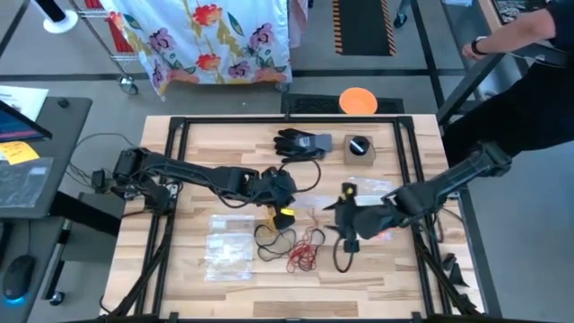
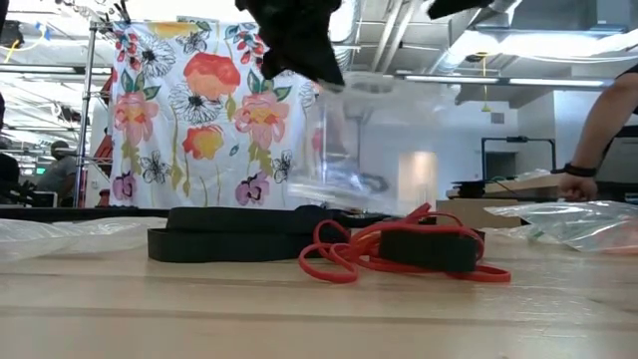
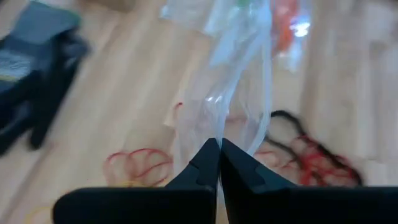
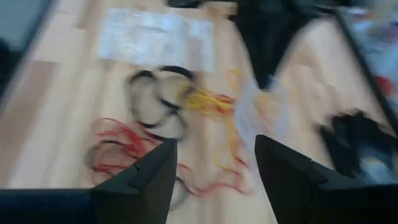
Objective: Sort rubber bands
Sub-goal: Open the transparent zip bag
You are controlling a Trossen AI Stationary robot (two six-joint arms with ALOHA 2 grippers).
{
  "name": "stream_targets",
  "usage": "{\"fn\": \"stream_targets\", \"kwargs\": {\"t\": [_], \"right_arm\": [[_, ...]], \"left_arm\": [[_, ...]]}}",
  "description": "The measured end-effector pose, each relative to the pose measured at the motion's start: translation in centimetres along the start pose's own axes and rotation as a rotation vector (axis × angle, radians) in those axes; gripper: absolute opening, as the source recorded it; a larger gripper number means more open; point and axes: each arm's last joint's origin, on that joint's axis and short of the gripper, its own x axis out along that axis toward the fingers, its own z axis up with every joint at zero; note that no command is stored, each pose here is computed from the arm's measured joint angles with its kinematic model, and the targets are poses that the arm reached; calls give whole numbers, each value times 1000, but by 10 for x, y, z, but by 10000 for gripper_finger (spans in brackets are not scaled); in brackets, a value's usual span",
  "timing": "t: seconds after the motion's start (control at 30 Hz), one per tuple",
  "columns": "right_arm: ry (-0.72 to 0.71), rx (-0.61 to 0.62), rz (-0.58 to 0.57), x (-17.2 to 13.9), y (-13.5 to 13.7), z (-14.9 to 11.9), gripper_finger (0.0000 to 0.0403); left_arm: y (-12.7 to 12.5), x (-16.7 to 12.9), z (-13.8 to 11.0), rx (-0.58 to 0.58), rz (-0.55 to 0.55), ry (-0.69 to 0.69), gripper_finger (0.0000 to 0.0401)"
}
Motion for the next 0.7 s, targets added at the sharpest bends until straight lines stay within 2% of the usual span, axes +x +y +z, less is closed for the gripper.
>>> {"fn": "stream_targets", "kwargs": {"t": [0.1,0.2,0.33,0.4,0.53,0.7], "right_arm": [[-16,43,-78,-9,1,-17,217],[-46,100,-51,-9,7,-41,217],[-144,177,-8,10,13,-70,217],[-180,209,-11,25,14,-81,217],[-179,234,-40,56,16,-94,217],[-189,239,-113,87,7,-90,217]], "left_arm": [[13,-17,-1,1,82,25,0],[27,-44,1,-10,124,17,0],[39,-79,1,-40,142,-2,0],[45,-94,-3,-64,203,0,0],[52,-103,-21,-97,299,58,0],[53,-94,-41,-128,361,103,0]]}}
